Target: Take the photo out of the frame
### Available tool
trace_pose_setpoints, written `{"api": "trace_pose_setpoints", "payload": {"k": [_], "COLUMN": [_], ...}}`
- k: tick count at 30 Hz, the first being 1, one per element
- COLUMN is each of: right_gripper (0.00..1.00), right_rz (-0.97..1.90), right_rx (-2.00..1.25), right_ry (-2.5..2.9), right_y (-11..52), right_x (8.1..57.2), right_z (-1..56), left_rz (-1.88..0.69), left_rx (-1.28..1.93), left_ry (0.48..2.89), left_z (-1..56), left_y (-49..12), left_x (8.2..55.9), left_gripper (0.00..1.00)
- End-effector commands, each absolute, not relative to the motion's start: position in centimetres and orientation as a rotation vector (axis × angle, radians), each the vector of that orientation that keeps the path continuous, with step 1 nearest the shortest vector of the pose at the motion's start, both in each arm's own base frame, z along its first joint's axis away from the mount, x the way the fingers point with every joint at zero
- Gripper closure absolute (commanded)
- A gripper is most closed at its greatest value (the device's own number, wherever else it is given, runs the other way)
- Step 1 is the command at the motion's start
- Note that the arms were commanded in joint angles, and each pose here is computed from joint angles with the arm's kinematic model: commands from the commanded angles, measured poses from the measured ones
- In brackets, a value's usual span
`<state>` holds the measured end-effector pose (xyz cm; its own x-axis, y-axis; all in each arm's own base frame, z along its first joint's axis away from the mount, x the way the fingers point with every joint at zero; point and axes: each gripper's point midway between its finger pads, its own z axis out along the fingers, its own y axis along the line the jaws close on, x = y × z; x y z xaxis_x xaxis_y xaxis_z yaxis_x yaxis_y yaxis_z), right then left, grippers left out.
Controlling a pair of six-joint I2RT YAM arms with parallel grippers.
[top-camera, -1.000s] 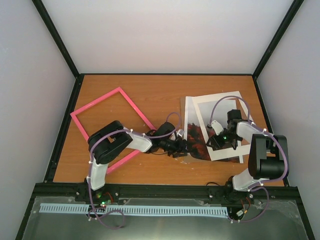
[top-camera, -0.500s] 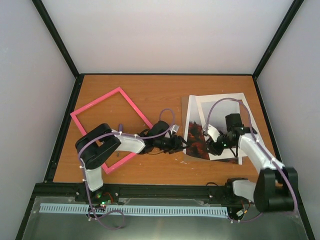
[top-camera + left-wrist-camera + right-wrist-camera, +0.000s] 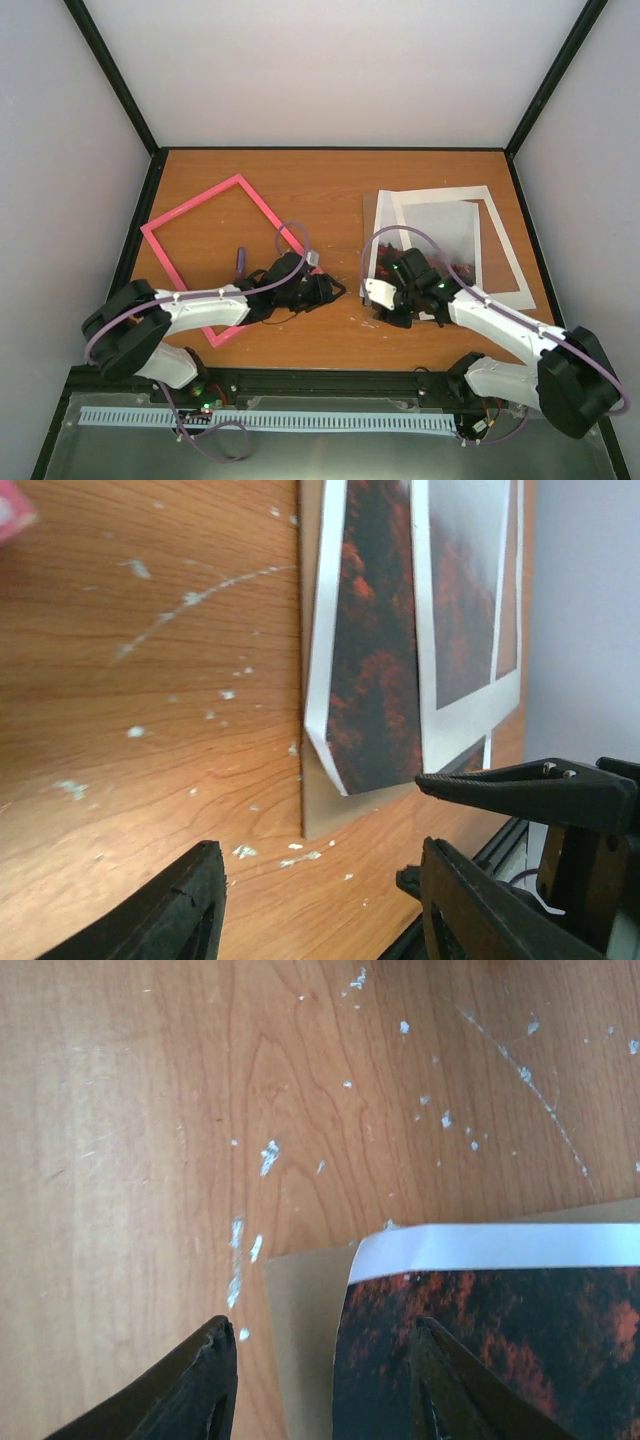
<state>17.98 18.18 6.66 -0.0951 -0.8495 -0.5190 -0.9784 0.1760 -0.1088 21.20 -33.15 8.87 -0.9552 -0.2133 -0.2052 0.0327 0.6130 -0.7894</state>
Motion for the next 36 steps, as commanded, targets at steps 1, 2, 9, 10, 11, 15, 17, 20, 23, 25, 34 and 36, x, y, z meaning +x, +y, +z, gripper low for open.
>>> {"api": "trace_pose_setpoints", "payload": {"k": [1, 2, 9, 10, 11, 15, 17, 20, 23, 25, 34, 36], "right_gripper": [0.53, 0.53, 0.54, 0.55, 0.55, 0.7, 0.74, 0.79, 0.92, 0.97, 0.97, 0.97], "right_rz": [0.183, 0.174, 0.128, 0.109, 0.08, -0.056, -0.092, -0.115, -0.112, -0.106, 0.031, 0.063], "right_rx": [-1.671, -1.68, -1.773, -1.781, -1.785, -1.735, -1.697, -1.646, -1.623, -1.617, -1.547, -1.537], "right_ry": [1.978, 1.977, 1.976, 1.976, 1.982, 2.021, 2.024, 2.014, 2.018, 2.027, 1.958, 1.931], "right_y": [19.3, 19.6, 20.9, 21.0, 20.9, 20.6, 20.5, 20.3, 20.2, 20.1, 20.9, 21.1], "right_x": [20.6, 20.7, 20.0, 20.0, 20.1, 21.7, 22.3, 22.8, 22.7, 22.5, 21.4, 21.1], "right_z": [6.1, 5.9, 4.2, 3.9, 3.5, 3.2, 3.9, 5.1, 5.8, 6.1, 10.8, 11.9], "left_rz": [-1.151, -1.149, -1.101, -1.097, -1.094, -1.097, -1.1, -1.088, -1.085, -1.089, -1.263, -1.31], "left_rx": [-0.28, -0.291, -0.357, -0.357, -0.357, -0.351, -0.339, -0.322, -0.307, -0.306, -0.273, -0.209], "left_ry": [2.549, 2.546, 2.512, 2.511, 2.511, 2.513, 2.51, 2.508, 2.502, 2.496, 2.46, 2.457], "left_z": [8.9, 9.0, 9.2, 9.2, 9.2, 9.1, 9.1, 9.2, 9.2, 9.3, 10.0, 10.5], "left_y": [-30.6, -30.3, -28.6, -28.5, -28.5, -28.7, -28.9, -29.3, -29.7, -29.9, -31.8, -33.2], "left_x": [21.6, 21.5, 21.6, 21.6, 21.6, 21.7, 21.8, 22.2, 22.6, 22.8, 24.6, 25.0], "left_gripper": [0.46, 0.46, 0.44, 0.44, 0.44, 0.44, 0.44, 0.43, 0.43, 0.43, 0.4, 0.4]}}
